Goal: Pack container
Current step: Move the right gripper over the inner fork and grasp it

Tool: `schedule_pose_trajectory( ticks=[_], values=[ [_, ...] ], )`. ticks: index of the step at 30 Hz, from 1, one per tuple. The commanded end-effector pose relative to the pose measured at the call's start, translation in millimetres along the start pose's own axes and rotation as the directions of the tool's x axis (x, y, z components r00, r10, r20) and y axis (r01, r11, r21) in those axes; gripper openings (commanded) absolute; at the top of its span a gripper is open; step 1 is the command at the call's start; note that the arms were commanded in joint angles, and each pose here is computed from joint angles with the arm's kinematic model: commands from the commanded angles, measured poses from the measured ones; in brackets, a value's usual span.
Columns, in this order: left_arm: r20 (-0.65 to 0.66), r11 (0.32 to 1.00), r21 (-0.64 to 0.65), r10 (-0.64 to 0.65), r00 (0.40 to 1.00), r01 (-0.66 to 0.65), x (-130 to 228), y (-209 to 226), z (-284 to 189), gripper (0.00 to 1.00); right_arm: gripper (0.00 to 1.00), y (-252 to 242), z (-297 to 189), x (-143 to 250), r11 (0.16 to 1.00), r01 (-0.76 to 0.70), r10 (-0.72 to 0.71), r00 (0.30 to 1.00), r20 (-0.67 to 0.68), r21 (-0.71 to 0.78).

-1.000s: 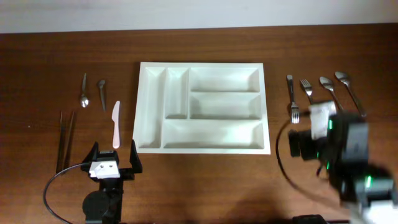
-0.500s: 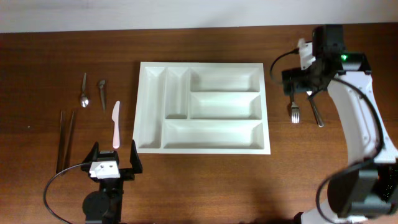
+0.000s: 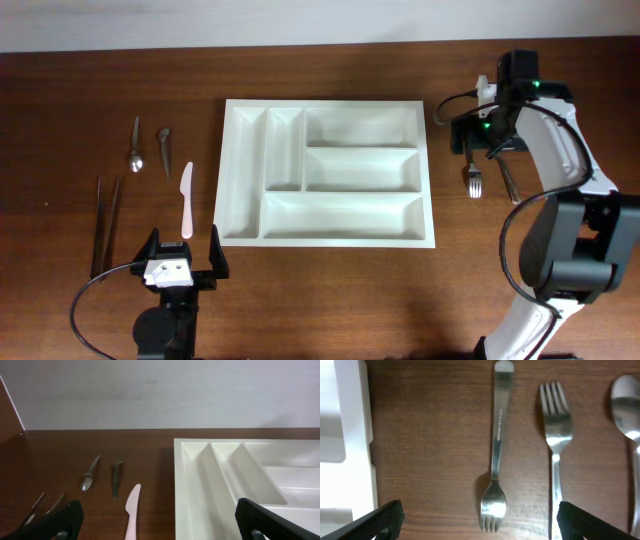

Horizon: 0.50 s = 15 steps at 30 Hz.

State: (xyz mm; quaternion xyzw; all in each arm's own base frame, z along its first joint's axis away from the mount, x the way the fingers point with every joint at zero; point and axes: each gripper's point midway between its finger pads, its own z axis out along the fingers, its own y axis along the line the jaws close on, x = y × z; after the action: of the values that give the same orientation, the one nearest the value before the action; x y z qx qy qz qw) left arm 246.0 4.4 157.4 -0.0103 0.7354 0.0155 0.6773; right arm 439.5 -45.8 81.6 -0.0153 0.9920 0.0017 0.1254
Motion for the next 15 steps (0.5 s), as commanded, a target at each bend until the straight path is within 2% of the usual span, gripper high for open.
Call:
schedule_pose_trajectory(
  ticks=[1, 8, 15],
  values=[
    [0.001, 1.000, 0.011, 0.012, 1.000, -0.012, 1.3, -2.2, 0.1, 0.99, 0.99, 6.8, 20.3, -1.5, 0.999, 0.037, -0.038, 0.999, -0.026, -0.037],
    [0.001, 1.000, 0.011, 0.012, 1.000, -0.012, 1.3, -2.2, 0.1, 0.99, 0.99, 6.8, 52.3, 7.0, 0.998, 0.030, -0.034, 0.996, -0.083, -0.049],
    [0.001, 1.000, 0.011, 0.012, 1.000, -0.012, 1.2, -2.2, 0.1, 0.99, 0.99, 4.7, 60.3, 9.1, 0.999, 0.024, -0.029, 0.995, -0.095, -0.048]
  ],
)
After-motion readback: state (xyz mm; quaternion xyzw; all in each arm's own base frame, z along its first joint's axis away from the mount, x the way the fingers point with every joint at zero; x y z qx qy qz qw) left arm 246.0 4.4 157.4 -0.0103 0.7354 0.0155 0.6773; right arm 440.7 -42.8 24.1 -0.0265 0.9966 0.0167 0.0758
